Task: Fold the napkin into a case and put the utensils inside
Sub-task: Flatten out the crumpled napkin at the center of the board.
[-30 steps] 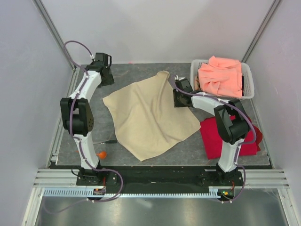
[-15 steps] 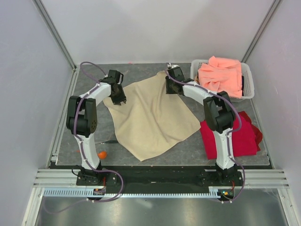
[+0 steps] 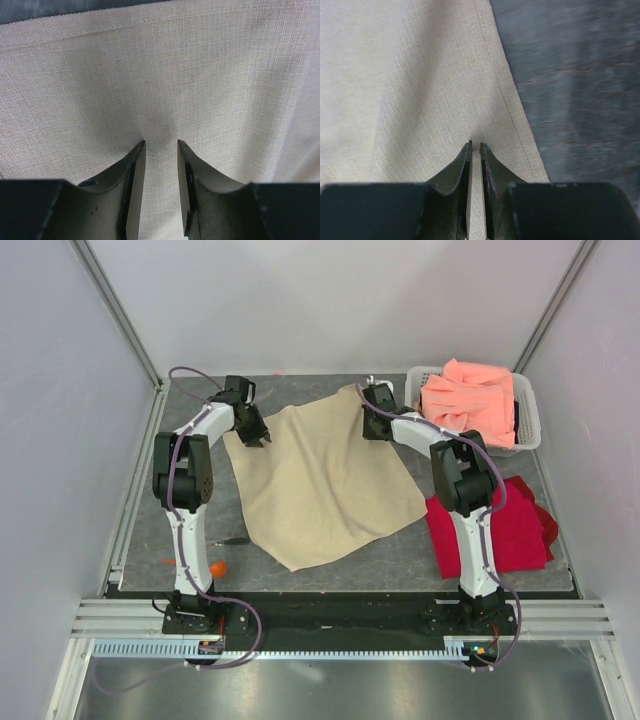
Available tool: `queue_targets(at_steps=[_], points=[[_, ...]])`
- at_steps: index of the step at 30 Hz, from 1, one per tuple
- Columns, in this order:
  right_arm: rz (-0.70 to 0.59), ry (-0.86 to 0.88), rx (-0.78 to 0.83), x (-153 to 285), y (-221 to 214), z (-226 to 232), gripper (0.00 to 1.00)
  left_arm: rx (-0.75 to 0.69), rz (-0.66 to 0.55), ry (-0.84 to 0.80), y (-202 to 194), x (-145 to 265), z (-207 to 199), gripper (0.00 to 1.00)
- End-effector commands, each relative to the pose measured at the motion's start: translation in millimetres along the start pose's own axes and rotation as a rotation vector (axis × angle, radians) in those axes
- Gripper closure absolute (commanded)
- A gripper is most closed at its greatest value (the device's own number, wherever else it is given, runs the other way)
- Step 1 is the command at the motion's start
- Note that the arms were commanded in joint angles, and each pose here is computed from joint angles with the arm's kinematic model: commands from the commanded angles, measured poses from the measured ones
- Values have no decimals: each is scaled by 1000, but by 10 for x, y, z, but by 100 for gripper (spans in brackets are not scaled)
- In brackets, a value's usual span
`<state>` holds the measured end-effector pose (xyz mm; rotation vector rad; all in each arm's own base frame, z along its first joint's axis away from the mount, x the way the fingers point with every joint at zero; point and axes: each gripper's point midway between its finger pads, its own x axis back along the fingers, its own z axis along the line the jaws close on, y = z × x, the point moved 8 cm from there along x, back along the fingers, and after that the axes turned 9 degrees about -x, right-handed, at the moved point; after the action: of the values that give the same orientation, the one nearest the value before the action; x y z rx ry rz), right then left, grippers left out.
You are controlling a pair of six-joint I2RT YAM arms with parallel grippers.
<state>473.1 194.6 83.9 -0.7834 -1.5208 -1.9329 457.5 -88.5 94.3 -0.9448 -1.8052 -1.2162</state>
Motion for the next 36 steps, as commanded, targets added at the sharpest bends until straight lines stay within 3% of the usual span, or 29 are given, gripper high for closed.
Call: queue_targets(at_steps=[1, 8, 11, 17, 18, 21, 26, 27, 31, 36], points=[[7, -157, -6, -81, 21, -404, 82, 30, 25, -79, 165, -237, 70, 61], [-44, -124, 61, -110, 329, -317, 80, -10, -24, -217, 594, -279, 13, 59], [-66, -94, 66, -12, 510, -206, 73, -36, -82, -286, 751, 59, -140, 54], [-100, -14, 54, 463, 688, 93, 51, -8, -155, -243, 618, 777, -165, 49], [-106, -2, 54, 611, 688, 135, 45, 18, -175, -208, 493, 1004, -126, 50], [-95, 72, 52, 921, 544, 349, 38, 66, -196, -140, 123, 1306, 18, 65], [-38, 201, 57, 1357, 172, 622, 37, 142, -104, -75, -728, 1435, 296, 83], [-35, 208, 55, 1464, 106, 586, 37, 162, -104, -64, -834, 1474, 326, 92], [-47, 249, 49, 1745, -9, 492, 37, 199, -112, -26, -1324, 1600, 486, 98], [-84, 231, 50, 1977, -98, 279, 36, 245, -44, 38, -1832, 1431, 641, 98]])
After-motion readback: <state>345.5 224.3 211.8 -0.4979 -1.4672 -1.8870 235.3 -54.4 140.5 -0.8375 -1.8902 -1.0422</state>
